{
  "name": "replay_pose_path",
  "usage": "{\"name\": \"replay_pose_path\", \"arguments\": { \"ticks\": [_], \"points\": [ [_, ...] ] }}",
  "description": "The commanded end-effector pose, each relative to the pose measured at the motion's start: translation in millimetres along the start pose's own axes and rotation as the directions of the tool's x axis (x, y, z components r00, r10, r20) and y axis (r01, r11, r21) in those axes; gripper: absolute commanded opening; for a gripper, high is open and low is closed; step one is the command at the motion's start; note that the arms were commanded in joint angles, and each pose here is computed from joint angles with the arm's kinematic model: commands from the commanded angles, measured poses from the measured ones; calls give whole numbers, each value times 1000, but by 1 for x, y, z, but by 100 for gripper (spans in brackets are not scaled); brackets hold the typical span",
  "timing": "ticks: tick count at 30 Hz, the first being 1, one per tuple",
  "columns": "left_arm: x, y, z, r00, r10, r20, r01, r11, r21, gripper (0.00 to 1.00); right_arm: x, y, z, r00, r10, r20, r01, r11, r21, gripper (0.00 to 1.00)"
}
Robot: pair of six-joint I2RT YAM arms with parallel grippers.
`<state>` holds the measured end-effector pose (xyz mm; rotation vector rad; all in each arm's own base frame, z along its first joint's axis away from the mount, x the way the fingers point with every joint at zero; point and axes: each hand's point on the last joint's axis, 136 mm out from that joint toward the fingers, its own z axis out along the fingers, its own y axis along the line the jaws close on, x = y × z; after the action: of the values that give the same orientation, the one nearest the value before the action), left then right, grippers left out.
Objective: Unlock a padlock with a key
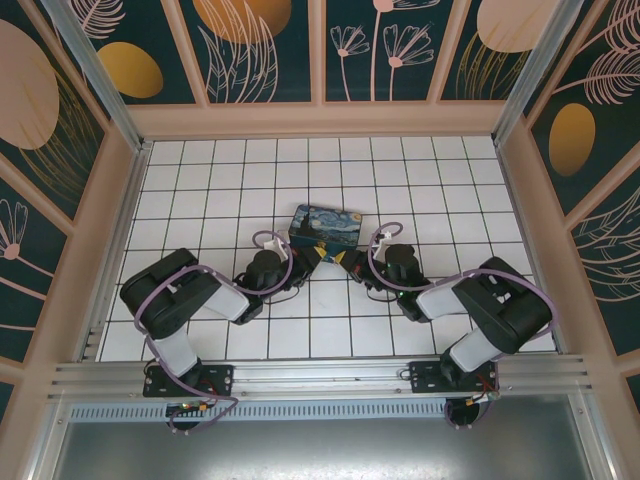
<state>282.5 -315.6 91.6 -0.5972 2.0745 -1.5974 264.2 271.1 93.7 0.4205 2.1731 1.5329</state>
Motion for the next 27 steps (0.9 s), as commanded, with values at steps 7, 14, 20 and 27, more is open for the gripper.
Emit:
{"name": "replay_pose_path", "arguments": {
  "ticks": [7,14,20,27],
  "points": [
    [50,-61,-11,965,-46,-258,105,970,218,0,-19,55,9,995,-80,56,89,980,-179,0],
    [50,-59,-11,967,-33,-252,86,975,203,0,-5,47,23,948,-319,-5,319,948,-16,0],
    [49,-57,-10,968,-30,-247,80,978,195,0,-7,42,21,962,-274,-9,273,961,-46,0],
    [49,-58,-11,969,-20,-244,70,978,197,0,-4,72,20,995,-88,-47,73,964,-257,0]
  ]
}}
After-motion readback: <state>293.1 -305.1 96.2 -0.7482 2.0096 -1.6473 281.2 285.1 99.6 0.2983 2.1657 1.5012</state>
